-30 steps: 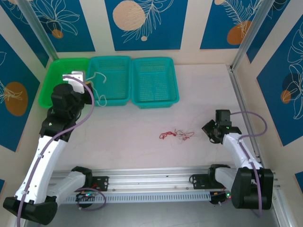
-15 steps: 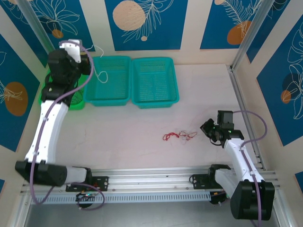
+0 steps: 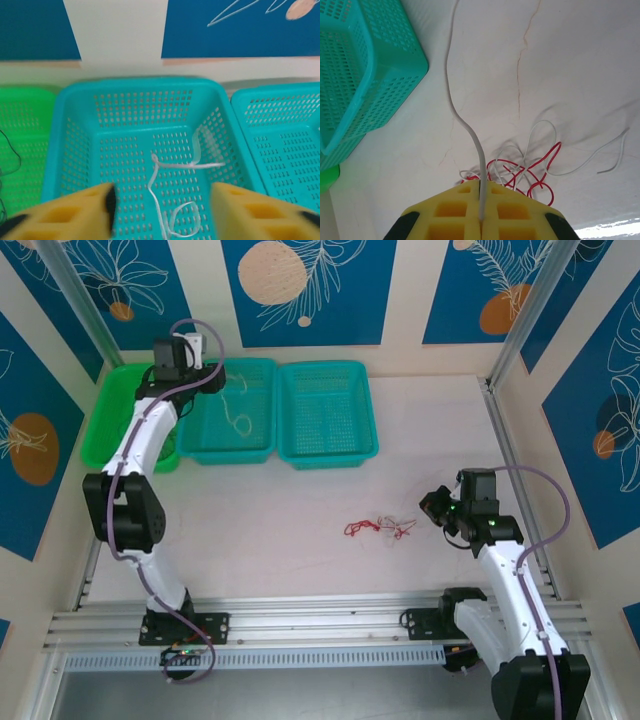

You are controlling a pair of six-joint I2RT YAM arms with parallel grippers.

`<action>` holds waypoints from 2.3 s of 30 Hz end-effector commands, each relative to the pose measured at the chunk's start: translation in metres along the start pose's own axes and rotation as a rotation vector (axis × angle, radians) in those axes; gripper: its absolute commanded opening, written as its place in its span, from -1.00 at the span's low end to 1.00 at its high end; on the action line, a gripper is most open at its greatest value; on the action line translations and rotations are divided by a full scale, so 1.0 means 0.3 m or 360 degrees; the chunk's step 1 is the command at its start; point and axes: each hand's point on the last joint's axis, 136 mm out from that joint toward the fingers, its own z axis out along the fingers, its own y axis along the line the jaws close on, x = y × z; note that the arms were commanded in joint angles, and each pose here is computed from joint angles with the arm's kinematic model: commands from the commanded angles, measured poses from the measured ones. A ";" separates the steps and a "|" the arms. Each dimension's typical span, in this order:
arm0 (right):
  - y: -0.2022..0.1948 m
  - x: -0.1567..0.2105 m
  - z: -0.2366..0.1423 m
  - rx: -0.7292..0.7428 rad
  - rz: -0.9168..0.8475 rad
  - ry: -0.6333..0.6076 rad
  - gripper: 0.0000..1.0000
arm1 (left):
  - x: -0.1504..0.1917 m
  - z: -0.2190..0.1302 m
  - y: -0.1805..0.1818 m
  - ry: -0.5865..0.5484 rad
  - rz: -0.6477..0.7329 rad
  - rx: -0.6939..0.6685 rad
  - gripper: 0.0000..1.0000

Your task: Untangle the cables

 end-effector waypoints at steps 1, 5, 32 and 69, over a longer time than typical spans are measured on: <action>0.036 0.011 -0.029 -0.0043 -0.0006 0.0023 -1.00 | -0.092 -0.085 -0.012 -0.0139 -0.0034 0.0048 0.25; 0.075 0.013 -0.029 -0.0104 -0.0044 0.0038 -1.00 | -0.140 -0.197 -0.068 -0.0235 -0.0046 0.0159 0.27; 0.612 0.096 -0.178 -0.0670 -0.0408 0.0236 -1.00 | 0.581 -0.773 -1.234 -0.0440 0.0762 0.1892 0.22; 0.283 0.274 0.090 -0.0589 -0.0837 0.0026 0.06 | 0.440 -0.733 -1.262 -0.0373 0.0361 0.1475 -1.00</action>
